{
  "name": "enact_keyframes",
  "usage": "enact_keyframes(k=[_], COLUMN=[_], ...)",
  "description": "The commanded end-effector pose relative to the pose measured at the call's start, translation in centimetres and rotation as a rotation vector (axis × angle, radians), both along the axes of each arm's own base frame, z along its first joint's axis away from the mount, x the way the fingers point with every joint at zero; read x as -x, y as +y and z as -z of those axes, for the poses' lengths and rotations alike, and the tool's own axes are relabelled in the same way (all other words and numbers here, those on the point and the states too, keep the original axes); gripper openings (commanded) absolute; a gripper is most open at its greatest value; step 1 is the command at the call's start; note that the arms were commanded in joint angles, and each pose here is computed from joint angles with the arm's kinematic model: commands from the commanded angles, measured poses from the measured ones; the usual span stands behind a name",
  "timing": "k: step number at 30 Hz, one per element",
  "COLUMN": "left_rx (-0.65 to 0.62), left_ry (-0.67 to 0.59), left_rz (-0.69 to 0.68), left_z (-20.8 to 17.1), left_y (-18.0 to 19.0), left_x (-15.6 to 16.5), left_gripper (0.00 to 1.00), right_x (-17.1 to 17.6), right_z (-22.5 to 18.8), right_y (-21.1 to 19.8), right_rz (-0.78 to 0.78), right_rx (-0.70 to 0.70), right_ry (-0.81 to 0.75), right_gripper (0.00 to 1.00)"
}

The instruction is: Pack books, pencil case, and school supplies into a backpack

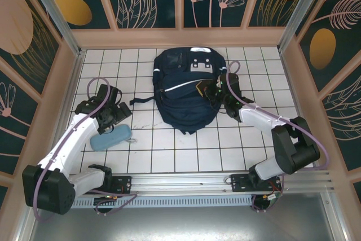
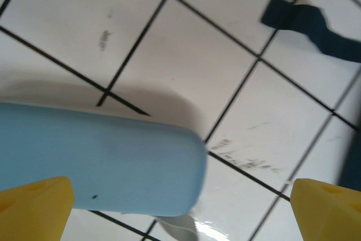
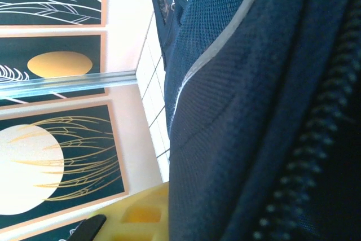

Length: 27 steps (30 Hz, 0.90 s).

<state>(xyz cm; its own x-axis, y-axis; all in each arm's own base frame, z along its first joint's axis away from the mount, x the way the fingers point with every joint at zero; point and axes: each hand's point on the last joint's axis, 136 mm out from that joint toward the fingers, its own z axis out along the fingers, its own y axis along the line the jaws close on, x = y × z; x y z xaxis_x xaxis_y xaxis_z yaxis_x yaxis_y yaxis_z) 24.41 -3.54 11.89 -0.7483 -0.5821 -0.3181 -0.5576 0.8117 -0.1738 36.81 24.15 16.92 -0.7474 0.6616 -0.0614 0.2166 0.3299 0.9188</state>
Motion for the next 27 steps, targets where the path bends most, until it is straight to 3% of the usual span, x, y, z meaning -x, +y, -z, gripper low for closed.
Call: enact_keyframes(k=[1, 8, 13, 21, 24, 27], left_rx=[-0.063, 0.045, 0.095, 0.228, 0.214, 0.137], left_ry=[0.103, 0.125, 0.09, 0.009, 0.012, -0.009], left_rz=[-0.021, 0.016, 0.096, 0.266, 0.315, 0.332], left_z=[2.3, 5.5, 5.8, 4.7, 4.4, 2.7], left_y=[1.5, -0.6, -3.0, -10.4, -11.9, -10.9], left_x=[2.0, 1.7, 0.5, -1.9, -2.0, -2.4], left_gripper=[0.98, 0.99, 0.95, 0.93, 0.94, 0.98], right_x=[-1.4, -1.5, -1.3, -1.1, -1.0, -0.9], right_z=[-0.9, -1.5, -0.9, -0.3, -0.3, -0.2], right_y=[-0.8, -1.4, -1.5, -1.7, -1.8, -1.9], right_rz=[0.024, 0.03, 0.034, 0.042, 0.044, 0.045], right_rx=[-0.017, -0.008, -0.008, -0.004, -0.001, 0.001], right_ry=[-0.058, -0.074, -0.056, -0.039, -0.037, -0.035], right_gripper=[0.0, 0.0, 0.0, 0.0, 0.0, 0.0])
